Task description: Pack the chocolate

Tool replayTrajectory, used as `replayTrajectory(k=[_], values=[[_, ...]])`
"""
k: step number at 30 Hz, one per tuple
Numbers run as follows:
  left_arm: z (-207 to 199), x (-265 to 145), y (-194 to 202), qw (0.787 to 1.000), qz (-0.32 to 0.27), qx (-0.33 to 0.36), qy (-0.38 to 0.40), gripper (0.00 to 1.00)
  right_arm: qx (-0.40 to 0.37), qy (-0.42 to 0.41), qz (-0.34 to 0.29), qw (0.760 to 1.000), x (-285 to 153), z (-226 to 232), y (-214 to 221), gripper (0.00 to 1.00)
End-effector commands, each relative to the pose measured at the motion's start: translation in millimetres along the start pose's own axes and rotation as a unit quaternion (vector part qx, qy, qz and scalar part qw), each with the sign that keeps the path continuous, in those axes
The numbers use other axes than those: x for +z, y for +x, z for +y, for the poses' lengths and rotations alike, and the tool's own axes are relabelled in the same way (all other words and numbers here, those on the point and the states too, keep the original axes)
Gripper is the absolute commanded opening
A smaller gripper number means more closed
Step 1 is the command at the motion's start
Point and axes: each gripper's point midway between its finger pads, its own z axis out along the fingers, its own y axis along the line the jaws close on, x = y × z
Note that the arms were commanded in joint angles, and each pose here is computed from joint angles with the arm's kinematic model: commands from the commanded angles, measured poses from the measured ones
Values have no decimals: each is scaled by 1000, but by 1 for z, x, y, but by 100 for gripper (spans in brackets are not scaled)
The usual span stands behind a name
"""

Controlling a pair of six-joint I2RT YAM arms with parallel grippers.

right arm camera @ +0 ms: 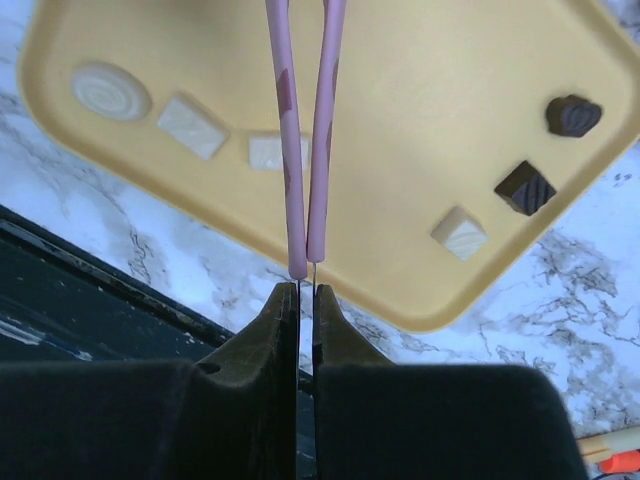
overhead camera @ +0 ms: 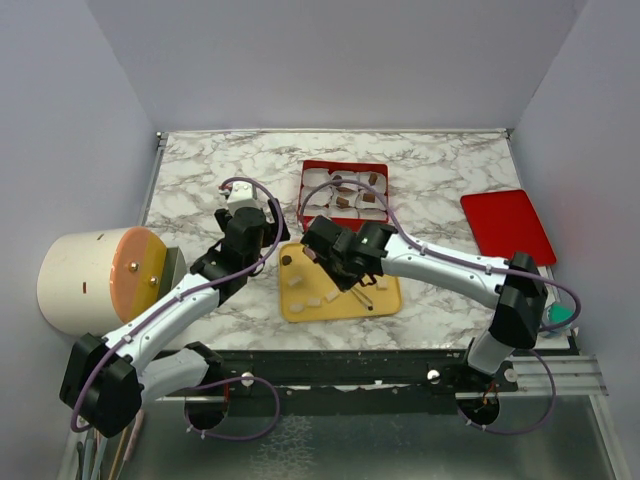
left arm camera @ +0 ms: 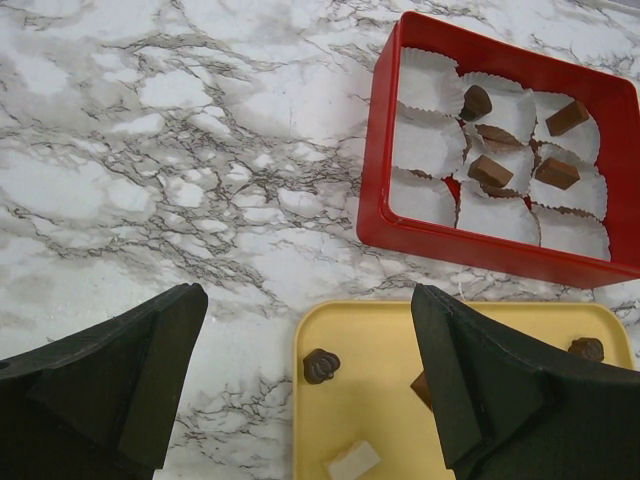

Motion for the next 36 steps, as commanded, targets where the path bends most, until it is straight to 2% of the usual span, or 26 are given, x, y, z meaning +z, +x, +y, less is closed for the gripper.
replayTrajectory(k=[1, 8, 15, 23, 36], values=[[3, -5, -12, 1000, -14, -13, -7, 94, 46, 37, -53, 997, -24, -31, -34, 2], [-2, -4, -8, 1000, -3, -11, 7, 94, 92, 47, -104, 989, -16, -81, -100, 2], [-4, -3, -4, 1000, 2, -11, 13, 94, 108, 51, -119, 986, 20, -118, -159, 2], [-4, -2, 1, 1000, 6, -11, 17, 94, 116, 53, -94, 987, 76, -134, -180, 2], [-5, 2, 9, 1000, 14, -9, 20, 94, 129, 64, -82, 986, 101, -160, -178, 4]])
